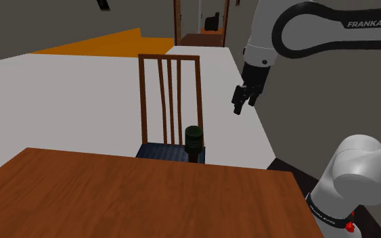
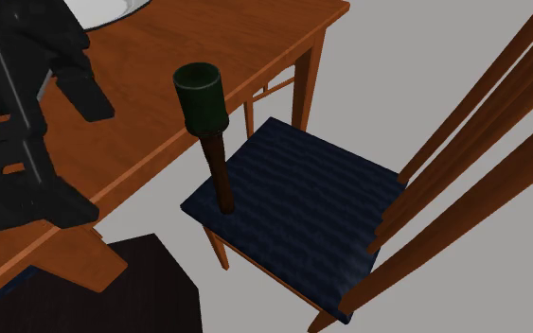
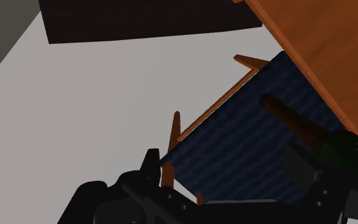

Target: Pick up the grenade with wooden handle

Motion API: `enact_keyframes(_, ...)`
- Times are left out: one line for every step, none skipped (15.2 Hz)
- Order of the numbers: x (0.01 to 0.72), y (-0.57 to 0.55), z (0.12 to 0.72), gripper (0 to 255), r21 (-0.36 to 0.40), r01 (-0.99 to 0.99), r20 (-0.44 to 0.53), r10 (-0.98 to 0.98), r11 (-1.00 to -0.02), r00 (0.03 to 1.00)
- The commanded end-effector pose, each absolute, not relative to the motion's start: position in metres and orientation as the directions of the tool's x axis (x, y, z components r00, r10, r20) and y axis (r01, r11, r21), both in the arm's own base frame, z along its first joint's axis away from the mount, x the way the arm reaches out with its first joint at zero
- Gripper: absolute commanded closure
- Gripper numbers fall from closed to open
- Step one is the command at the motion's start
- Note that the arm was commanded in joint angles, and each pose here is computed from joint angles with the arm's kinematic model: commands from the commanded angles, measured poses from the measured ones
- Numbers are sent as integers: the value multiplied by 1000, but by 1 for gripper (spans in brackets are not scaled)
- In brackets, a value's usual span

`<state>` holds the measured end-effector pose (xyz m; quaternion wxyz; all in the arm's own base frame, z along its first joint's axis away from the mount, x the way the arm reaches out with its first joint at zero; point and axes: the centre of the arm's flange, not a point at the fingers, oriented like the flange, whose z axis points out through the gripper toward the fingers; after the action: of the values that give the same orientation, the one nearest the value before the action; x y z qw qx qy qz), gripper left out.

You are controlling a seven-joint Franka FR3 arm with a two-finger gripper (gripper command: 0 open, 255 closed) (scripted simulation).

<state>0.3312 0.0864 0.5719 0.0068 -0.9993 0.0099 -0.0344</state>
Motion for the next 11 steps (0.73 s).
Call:
enact_keyframes(340,110,567,0,-22,-30,68,-31,-999,997)
enact_keyframes(344,122,565,0,-25,-34,67,-36,-999,997)
enact_keyframes(349,134,562,0,-29,-39,67,-41,-999,997)
enact_keyframes(354,145,560,0,-32,-43,67,-46,-999,997)
enact_keyframes(358,157,557,0,-35,-48,66,-50,-998,997)
enact_keyframes(363,168,555,0,-38,-53,66,-55,-998,996)
enact_keyframes(368,180,552,0,-42,-57,66,-60,-997,996)
enact_keyframes(373,192,550,0,-45,-62,65,-65,-997,996)
enact_keyframes(378,203,547,0,-48,-66,65,-70,-997,995)
enact_keyframes(383,215,545,0,-51,-71,64,-74,-996,995)
enact_keyframes(388,226,543,0,-55,-76,64,-79,-996,995)
